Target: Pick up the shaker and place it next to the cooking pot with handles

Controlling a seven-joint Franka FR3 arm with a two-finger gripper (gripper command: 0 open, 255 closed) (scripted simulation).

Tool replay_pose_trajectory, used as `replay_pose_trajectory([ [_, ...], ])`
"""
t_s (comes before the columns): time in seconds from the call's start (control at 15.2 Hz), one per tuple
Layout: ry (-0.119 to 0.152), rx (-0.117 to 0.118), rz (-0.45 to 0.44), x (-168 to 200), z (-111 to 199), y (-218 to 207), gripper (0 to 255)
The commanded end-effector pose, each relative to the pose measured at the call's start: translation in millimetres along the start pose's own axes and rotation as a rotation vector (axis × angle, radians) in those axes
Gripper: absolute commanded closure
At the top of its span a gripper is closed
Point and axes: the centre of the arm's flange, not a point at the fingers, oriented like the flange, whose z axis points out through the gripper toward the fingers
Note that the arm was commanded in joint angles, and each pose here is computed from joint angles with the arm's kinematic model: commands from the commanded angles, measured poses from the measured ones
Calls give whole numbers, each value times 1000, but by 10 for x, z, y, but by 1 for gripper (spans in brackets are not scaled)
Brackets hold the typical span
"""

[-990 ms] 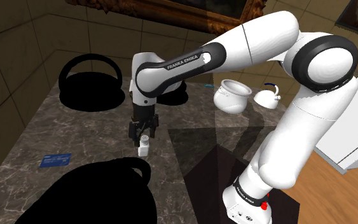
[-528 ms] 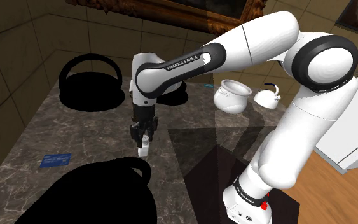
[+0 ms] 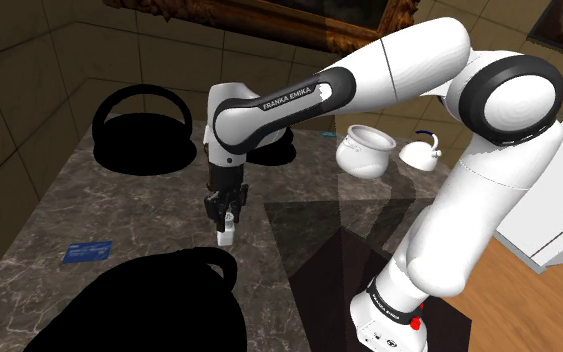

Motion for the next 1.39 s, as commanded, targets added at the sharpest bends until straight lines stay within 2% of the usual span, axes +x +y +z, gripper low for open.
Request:
replay_pose_trajectory([
  [0.0,-1,0,0,0,8,-1,255],
  [1.32,-1,0,0,-298,-989,-185,255],
])
